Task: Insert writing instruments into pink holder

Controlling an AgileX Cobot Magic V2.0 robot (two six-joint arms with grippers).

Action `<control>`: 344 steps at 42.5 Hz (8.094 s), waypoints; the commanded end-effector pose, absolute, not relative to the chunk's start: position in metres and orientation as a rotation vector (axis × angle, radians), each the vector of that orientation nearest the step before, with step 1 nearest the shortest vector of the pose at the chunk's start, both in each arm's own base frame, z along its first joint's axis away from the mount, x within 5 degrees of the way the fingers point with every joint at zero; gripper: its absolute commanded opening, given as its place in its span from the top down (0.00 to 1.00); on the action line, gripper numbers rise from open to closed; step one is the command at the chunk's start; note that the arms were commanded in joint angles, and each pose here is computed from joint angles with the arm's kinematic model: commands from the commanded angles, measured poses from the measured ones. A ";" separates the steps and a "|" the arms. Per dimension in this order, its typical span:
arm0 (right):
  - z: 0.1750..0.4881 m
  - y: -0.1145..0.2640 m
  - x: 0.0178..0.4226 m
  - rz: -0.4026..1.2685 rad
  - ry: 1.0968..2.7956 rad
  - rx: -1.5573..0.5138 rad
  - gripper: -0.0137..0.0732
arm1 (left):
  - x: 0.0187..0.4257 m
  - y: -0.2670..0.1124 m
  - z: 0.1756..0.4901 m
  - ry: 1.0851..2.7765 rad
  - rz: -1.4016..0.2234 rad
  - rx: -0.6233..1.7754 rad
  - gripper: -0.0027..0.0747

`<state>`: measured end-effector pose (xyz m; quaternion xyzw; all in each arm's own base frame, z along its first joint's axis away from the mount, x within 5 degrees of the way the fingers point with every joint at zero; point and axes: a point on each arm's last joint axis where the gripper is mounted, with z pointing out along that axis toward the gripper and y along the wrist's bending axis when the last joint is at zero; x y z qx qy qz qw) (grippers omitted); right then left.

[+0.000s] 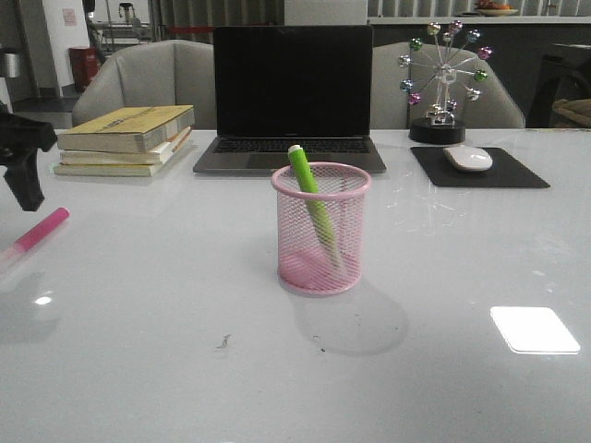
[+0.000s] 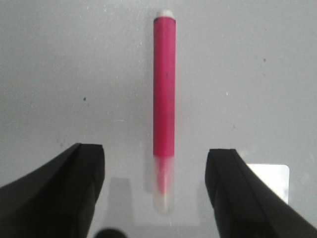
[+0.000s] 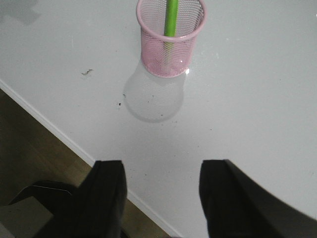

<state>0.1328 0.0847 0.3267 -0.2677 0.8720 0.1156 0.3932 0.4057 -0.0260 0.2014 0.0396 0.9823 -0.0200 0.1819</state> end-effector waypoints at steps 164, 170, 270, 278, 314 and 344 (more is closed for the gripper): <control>0.340 0.086 0.136 0.302 2.127 -0.654 0.32 | 0.240 -0.245 0.332 1.699 -0.542 0.736 0.48; 0.340 0.086 0.136 0.302 2.127 -0.654 0.32 | 0.208 -0.215 0.357 1.825 -0.511 0.809 0.48; 0.339 0.086 0.137 0.296 2.137 -0.659 0.78 | 0.059 -0.011 0.246 1.539 -0.205 0.071 0.85; 0.339 0.086 0.137 0.296 2.137 -0.659 0.78 | 0.056 -0.008 0.218 1.468 -0.191 0.043 0.85; 0.339 0.086 0.136 0.296 2.139 -0.660 0.78 | 0.054 -0.002 0.217 1.400 -0.038 0.024 0.85; 0.339 0.086 0.136 0.296 2.139 -0.660 0.78 | 0.054 -0.002 0.219 1.387 -0.036 0.024 0.85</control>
